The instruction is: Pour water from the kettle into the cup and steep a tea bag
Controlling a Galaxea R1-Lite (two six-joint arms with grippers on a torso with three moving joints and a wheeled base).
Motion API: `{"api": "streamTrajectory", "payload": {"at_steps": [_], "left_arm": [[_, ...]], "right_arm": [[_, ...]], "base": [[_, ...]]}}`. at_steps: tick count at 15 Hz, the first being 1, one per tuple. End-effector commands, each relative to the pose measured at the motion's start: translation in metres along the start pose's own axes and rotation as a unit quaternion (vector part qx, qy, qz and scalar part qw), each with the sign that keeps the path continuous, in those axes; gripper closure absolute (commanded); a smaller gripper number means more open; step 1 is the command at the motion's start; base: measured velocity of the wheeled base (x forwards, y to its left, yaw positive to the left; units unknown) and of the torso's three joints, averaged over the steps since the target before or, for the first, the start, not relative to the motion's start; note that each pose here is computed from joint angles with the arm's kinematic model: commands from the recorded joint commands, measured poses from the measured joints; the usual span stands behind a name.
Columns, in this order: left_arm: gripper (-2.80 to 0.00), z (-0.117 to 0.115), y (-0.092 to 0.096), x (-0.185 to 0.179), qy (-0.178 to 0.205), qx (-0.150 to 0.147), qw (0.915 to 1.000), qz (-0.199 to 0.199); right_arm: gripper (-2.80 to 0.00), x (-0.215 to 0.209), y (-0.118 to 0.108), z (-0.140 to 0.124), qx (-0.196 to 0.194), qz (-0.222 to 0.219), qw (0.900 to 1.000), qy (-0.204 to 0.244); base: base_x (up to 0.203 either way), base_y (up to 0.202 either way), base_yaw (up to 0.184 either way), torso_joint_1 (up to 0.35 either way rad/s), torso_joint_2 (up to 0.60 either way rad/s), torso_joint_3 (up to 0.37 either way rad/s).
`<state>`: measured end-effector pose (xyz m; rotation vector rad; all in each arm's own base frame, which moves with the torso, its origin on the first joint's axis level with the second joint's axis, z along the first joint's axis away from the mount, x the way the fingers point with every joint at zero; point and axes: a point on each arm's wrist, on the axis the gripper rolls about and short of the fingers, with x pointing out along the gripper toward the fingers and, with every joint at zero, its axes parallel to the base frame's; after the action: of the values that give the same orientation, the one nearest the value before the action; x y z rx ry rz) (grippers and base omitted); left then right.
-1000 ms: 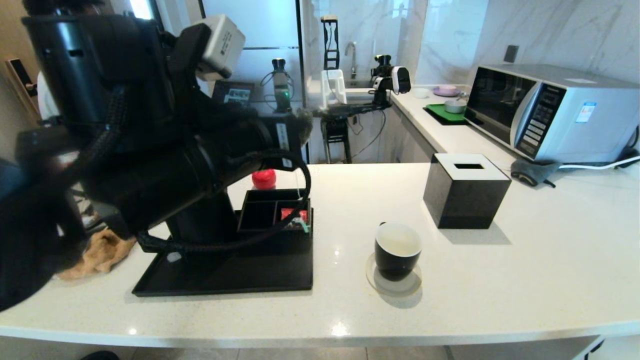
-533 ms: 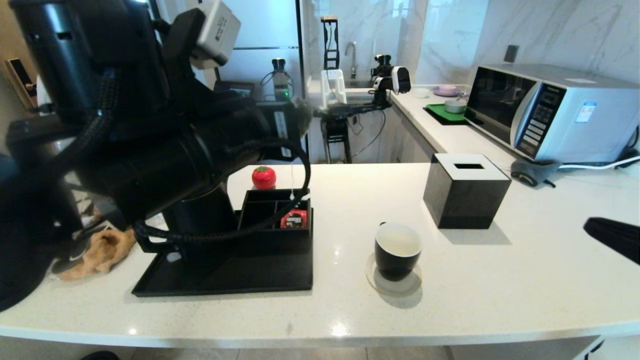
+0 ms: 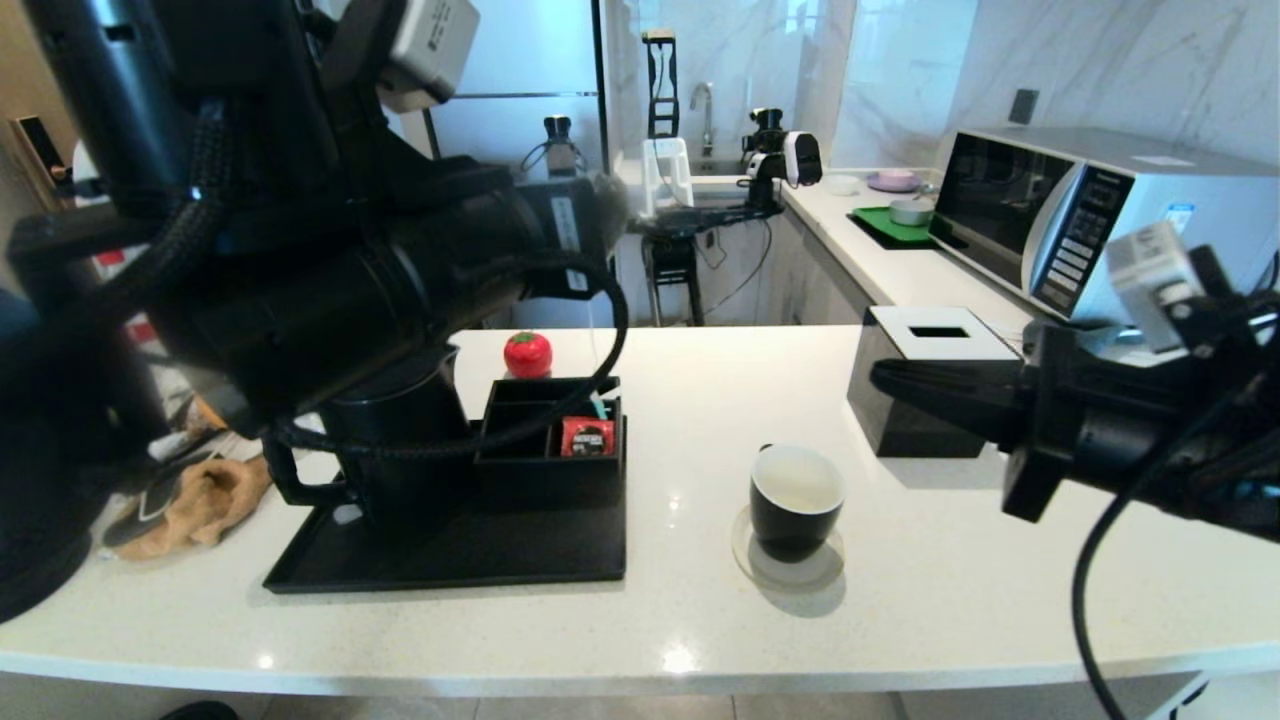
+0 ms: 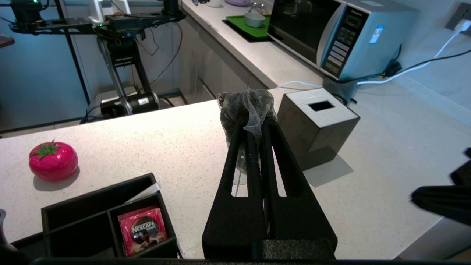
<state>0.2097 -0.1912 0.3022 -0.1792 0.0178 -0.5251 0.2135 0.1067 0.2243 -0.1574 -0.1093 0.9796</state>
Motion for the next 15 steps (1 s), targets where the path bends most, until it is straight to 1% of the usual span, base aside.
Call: {"api": "streamTrajectory", "payload": {"at_steps": [1, 2, 3, 5, 9, 15], "left_arm": [[0.0, -0.001, -0.001, 0.001, 0.0, -0.001, 1.0, -0.001], [0.0, -0.001, -0.001, 0.001, 0.0, -0.001, 1.0, 0.0], [0.0, -0.001, -0.001, 0.001, 0.0, -0.001, 1.0, 0.0], [0.0, -0.002, -0.001, 0.002, 0.002, 0.0, 1.0, 0.0], [0.0, -0.006, -0.001, 0.006, 0.008, 0.001, 1.0, 0.002], [0.0, -0.007, -0.001, 0.008, 0.01, 0.002, 0.9999, 0.003]], "right_arm": [[0.0, 0.035, 0.001, -0.017, 0.014, 0.036, 0.999, 0.017], [0.0, 0.047, 0.001, -0.016, 0.011, 0.045, 0.999, 0.009], [-2.8, 0.058, 0.002, -0.016, 0.006, 0.054, 0.999, -0.001], [-2.8, 0.073, 0.002, -0.017, 0.002, 0.063, 0.998, -0.017], [-2.8, 0.084, 0.002, -0.02, -0.006, 0.07, 0.997, -0.035], [-2.8, 0.107, 0.02, -0.024, -0.004, 0.112, 0.993, -0.046]], "base": [[0.0, 0.0, 0.0, 0.0, 0.0, 0.0], [0.0, 0.0, 0.0, 0.0, 0.0, 0.0], [0.0, 0.0, 0.0, 0.0, 0.0, 0.0], [0.0, 0.0, 0.0, 0.0, 0.0, 0.0], [0.0, 0.0, 0.0, 0.0, 0.0, 0.0], [0.0, 0.0, 0.0, 0.0, 0.0, 0.0]]}}
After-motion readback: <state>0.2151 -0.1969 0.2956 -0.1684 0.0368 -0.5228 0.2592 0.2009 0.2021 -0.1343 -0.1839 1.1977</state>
